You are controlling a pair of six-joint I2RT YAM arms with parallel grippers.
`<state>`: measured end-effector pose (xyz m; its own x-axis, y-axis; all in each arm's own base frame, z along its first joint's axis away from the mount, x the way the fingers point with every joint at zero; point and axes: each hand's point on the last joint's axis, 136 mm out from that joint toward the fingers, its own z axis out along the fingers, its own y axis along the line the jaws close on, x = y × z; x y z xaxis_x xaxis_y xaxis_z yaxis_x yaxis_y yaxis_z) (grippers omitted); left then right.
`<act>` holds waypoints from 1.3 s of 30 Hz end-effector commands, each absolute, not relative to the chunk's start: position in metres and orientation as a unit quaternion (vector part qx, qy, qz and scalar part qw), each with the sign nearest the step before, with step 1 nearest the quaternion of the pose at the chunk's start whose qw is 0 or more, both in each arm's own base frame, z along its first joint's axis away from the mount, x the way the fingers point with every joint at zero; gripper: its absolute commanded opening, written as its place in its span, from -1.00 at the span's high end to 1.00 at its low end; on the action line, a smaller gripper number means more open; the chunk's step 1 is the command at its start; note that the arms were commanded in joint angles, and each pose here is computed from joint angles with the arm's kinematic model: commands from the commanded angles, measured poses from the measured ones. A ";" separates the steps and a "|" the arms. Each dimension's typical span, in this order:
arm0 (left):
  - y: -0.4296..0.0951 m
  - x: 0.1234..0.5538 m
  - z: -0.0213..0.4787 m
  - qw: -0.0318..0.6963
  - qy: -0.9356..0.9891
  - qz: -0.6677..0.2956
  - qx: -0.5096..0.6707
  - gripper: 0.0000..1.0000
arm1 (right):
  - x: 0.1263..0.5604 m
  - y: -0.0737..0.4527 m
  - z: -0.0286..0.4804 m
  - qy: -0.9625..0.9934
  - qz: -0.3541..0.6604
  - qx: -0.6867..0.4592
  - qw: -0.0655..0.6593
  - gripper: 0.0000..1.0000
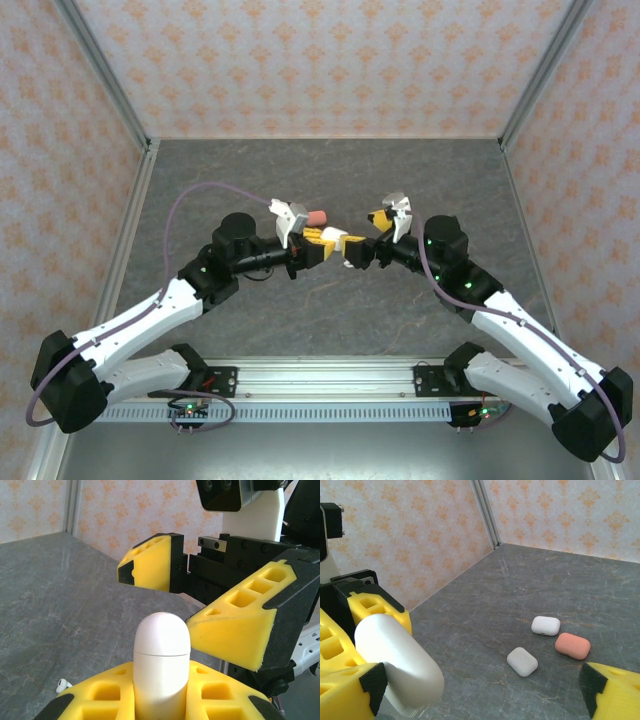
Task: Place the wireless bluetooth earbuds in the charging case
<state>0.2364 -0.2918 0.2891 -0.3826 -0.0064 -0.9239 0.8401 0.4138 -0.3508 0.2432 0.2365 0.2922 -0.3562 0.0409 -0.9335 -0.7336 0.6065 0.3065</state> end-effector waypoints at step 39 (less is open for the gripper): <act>-0.262 0.232 0.258 0.489 0.737 -0.349 0.309 1.00 | 0.277 0.197 0.240 0.867 0.253 -0.138 0.405 -0.88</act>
